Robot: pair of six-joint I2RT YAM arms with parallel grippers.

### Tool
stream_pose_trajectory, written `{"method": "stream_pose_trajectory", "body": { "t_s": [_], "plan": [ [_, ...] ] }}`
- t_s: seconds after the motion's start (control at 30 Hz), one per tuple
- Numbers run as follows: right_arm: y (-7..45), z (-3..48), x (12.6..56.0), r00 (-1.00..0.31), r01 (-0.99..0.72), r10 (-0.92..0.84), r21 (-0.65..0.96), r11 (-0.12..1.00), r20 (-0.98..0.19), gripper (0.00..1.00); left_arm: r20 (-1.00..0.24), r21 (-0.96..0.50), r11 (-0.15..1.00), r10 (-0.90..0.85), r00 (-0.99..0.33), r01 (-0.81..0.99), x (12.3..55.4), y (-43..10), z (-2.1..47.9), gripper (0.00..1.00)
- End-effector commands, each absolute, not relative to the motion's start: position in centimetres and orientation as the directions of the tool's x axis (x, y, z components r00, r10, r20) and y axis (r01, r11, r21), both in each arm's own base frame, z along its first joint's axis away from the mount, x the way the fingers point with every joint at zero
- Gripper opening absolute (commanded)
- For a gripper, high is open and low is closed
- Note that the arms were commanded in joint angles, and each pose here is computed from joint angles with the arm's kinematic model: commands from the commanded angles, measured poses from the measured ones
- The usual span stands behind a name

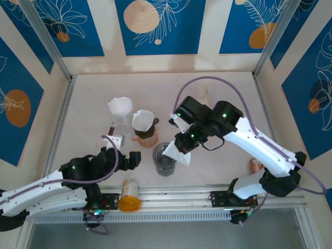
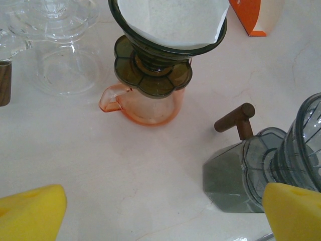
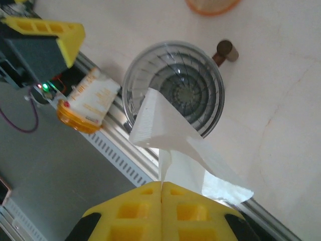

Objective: Place the coffee filter in the dripper

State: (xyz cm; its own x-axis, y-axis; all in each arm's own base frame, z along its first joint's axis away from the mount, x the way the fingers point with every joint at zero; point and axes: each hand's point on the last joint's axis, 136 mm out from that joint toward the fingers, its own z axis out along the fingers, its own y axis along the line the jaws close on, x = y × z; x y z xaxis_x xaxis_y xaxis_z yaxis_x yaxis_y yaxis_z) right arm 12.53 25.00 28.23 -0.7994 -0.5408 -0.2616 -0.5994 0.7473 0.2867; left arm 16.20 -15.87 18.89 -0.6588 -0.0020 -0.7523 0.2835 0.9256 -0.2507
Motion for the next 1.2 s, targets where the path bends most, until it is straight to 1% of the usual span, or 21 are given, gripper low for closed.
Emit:
{"method": "stream_pose_trajectory", "body": {
  "t_s": [0.0,0.17,0.53,0.83,1.17],
  "plan": [
    [24.7,28.0,11.7,-0.766,-0.642,-0.608,0.233,0.73,-0.206,0.0,-0.76,-0.258,0.926,-0.018,-0.65,0.275,16.4,-15.8,18.9,1.0],
    [26.7,27.2,12.3,-0.73,-0.684,-0.657,0.196,0.703,-0.191,0.0,-0.758,-0.26,0.925,-0.018,-0.652,0.277,16.4,-15.8,18.8,1.0],
    [31.0,24.5,13.0,-0.672,-0.737,-0.726,0.234,0.634,-0.15,0.0,-0.764,-0.268,0.923,-0.029,-0.645,0.276,16.2,-15.3,19.0,1.0],
    [32.4,22.1,13.6,-0.684,-0.721,-0.718,0.267,0.639,-0.128,0.0,-0.759,-0.268,0.923,-0.027,-0.65,0.275,16.1,-15.2,18.6,1.0],
    [32.6,19.8,14.0,-0.714,-0.689,-0.691,0.286,0.666,-0.11,0.0,-0.757,-0.272,0.922,-0.028,-0.653,0.275,16.1,-15.3,18.5,1.0]
  ]
}}
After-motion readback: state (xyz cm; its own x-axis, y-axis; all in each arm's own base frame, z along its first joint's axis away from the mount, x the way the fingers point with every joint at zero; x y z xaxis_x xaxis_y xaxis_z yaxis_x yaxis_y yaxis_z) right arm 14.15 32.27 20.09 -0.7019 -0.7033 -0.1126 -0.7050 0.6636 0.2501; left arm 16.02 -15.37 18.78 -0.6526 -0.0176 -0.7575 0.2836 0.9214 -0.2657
